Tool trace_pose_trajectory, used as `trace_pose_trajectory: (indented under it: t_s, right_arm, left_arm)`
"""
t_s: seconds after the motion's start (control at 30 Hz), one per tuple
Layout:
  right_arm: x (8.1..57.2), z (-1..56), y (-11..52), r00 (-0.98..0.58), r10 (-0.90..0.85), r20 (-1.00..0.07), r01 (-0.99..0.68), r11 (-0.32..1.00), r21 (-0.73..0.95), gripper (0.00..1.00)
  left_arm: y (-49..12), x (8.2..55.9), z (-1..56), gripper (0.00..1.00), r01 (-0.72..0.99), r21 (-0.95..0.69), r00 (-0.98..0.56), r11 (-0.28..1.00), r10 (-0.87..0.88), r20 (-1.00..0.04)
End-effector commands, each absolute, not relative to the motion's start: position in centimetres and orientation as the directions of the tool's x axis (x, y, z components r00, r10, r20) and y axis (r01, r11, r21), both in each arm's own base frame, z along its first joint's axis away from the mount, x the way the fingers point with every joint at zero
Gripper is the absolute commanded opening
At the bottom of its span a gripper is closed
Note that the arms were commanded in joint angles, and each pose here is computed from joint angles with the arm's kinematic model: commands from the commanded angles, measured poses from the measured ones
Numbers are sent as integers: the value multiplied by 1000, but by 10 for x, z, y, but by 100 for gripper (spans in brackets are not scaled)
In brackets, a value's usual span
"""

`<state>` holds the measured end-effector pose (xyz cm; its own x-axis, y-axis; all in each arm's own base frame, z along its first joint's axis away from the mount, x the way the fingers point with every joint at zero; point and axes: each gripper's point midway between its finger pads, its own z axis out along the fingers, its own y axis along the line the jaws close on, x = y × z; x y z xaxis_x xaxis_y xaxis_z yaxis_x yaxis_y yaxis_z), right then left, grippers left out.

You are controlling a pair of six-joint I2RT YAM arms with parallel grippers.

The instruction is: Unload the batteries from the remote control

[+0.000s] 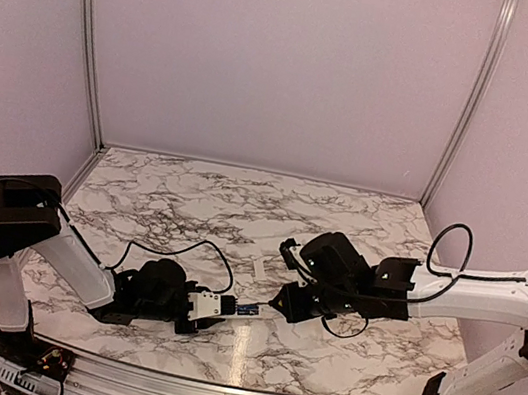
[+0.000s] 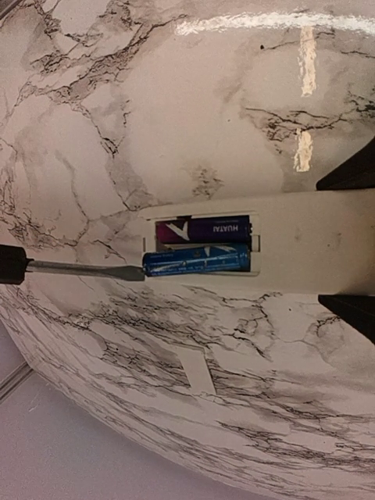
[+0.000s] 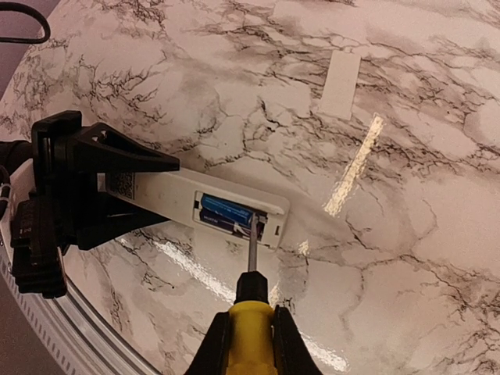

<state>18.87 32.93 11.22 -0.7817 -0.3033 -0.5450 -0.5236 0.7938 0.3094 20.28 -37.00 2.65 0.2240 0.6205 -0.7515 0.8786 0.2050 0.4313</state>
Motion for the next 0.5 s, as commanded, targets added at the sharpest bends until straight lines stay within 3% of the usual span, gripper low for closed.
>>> trace_pose_trajectory:
  t_s: [0.0,0.47]
  right_arm:
    - [174,156,366,-750,-278,-601,-593,686,422,0]
    - [167,148,363,-760,-283,-585,-581,699,417,0]
  left_arm:
    - [-375,204,22,0,877,439,230,196,631,-741]
    - [-375,205,25,0,874,440,228,205,626,-746]
